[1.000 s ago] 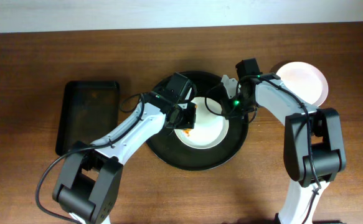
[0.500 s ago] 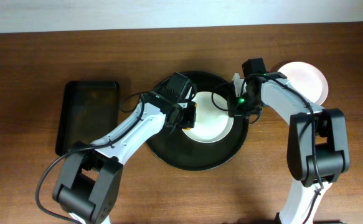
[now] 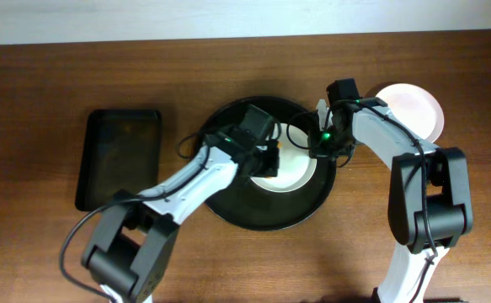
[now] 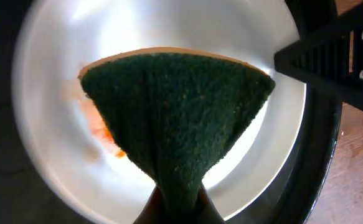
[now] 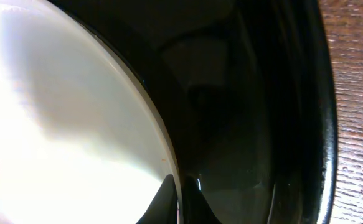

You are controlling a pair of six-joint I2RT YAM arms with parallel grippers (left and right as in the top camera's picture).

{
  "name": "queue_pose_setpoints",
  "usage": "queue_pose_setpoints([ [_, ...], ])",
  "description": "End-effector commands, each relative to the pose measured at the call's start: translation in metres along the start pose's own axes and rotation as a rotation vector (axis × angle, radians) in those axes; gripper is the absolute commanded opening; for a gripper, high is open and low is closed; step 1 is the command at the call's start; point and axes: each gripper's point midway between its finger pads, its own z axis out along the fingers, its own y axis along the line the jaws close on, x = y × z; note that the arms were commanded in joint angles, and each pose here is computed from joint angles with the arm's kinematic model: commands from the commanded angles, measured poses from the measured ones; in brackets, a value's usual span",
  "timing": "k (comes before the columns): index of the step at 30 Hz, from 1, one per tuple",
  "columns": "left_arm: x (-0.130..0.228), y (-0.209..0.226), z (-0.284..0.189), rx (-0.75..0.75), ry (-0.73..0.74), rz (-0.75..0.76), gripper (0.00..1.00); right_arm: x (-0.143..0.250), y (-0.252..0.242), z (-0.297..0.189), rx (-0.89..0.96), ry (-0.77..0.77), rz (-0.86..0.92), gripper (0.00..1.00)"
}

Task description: Clean dirty plates on tray and stack at the side

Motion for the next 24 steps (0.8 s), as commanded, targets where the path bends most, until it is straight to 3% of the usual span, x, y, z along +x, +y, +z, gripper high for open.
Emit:
queue_pose_setpoints([
  [1, 0.015, 0.011, 0.032, -0.034, 0.051, -0.037, 0.0, 0.003, -0.012, -0.003, 0.065, -0.003, 0.015, 0.04],
  [17, 0.005, 0.063, 0.049, -0.3, -0.026, 0.043, 0.0, 0.003, -0.012, -0.003, 0.065, -0.003, 0.015, 0.04],
  [24, -0.019, 0.055, 0.049, -0.274, -0.127, 0.044, 0.0, 0.003, -0.012, -0.003, 0.065, -0.003, 0.015, 0.04],
])
